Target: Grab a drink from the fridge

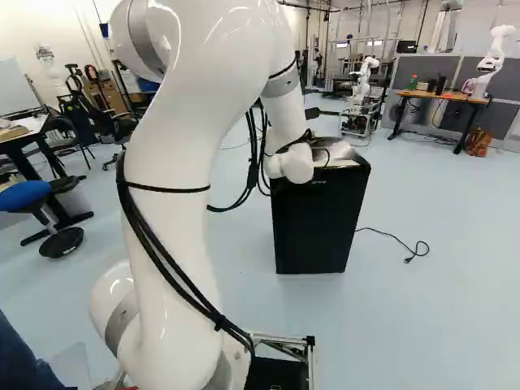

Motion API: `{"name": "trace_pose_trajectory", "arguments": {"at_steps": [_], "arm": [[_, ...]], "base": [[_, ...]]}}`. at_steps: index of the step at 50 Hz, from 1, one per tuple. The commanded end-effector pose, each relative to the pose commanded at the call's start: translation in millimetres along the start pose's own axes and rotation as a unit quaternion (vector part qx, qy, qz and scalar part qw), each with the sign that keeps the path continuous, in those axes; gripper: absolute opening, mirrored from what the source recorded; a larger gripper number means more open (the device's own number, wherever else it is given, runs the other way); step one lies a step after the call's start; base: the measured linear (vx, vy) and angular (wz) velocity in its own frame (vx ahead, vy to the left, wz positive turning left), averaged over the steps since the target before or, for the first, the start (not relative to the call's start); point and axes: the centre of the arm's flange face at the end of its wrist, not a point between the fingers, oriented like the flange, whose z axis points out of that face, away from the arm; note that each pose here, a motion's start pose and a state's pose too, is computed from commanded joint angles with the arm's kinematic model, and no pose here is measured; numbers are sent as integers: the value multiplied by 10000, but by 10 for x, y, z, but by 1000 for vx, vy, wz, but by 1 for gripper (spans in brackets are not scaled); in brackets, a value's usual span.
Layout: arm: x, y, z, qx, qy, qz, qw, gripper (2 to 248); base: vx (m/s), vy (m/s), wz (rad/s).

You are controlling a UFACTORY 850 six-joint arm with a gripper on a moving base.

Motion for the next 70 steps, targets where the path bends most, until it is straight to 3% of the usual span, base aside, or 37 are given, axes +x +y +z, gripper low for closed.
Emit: {"name": "trace_pose_trajectory", "arguments": {"at_steps": [18, 37, 70], "arm": [[102, -257, -162, 15, -110, 104, 9999, 96], [227, -645, -460, 43, -294, 265, 9992, 96], [329, -1478, -1386, 135, -803, 637, 9946, 96]], "base": [[0, 0, 0], [0, 0, 0], [0, 0, 0]]}}
